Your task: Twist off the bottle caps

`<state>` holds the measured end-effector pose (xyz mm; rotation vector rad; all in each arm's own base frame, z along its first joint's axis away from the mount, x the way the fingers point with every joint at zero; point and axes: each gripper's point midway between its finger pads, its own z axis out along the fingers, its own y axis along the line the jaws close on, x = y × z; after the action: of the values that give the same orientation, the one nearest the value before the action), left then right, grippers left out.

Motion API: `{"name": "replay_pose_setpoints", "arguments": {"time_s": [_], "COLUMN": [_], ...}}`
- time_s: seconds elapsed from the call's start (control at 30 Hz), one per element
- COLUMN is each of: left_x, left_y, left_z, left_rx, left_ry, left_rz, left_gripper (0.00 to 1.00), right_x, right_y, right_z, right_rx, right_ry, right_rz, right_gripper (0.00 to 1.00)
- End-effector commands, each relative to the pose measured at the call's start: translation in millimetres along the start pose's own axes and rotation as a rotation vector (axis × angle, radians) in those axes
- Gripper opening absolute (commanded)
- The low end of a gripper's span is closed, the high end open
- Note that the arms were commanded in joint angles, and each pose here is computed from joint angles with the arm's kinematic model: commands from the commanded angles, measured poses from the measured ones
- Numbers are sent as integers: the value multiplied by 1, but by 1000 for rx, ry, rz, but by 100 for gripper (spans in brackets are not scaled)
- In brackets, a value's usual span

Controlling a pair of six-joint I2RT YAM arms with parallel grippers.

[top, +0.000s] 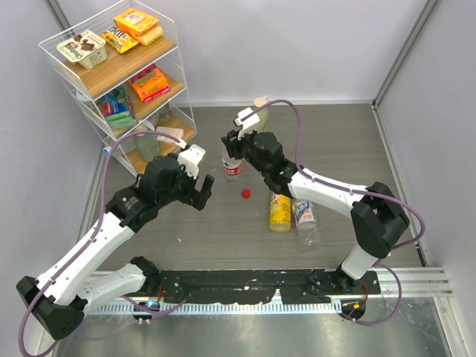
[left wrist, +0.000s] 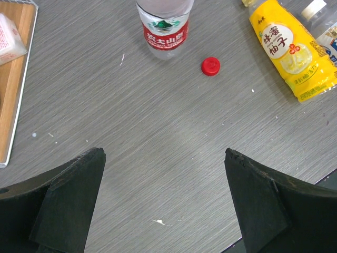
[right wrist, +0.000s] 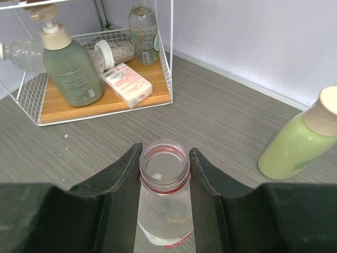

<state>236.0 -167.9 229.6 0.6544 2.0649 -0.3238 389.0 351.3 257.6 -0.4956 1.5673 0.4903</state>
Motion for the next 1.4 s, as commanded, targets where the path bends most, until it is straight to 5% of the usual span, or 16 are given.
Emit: {"name": "replay_pose_setpoints", "arguments": {"time_s": [0.0, 0.77, 0.9, 1.17, 1.23, 1.37], "left_x": [-8, -4, -4, -4, -4, -3], "left_y": [2, 3, 2, 3, 3, 3], "left_z": [0, 5, 5, 5, 5, 6], "left_rx": [-12, -18, -17, -21, -23, -21], "left_ry": [-25, -2, 0, 0, 0, 4], "left_rz": [-13, -12, -11, -11, -14, -15], "left_gripper": [100, 100, 100, 100, 100, 100], "right_x": [-29, 13, 14, 3, -3, -13], "right_y": [-3, -23, -20, -18, -18, -13], "right_z": [15, 13, 9, 0, -3, -9], "right_rx": [40, 160, 141, 123, 120, 90], "right_ry": [-95, -61, -59, -75, -89, -107], "right_rz": [-4, 66, 73, 84, 96, 107], "right_gripper": [2, 5, 21, 87, 97, 100]}}
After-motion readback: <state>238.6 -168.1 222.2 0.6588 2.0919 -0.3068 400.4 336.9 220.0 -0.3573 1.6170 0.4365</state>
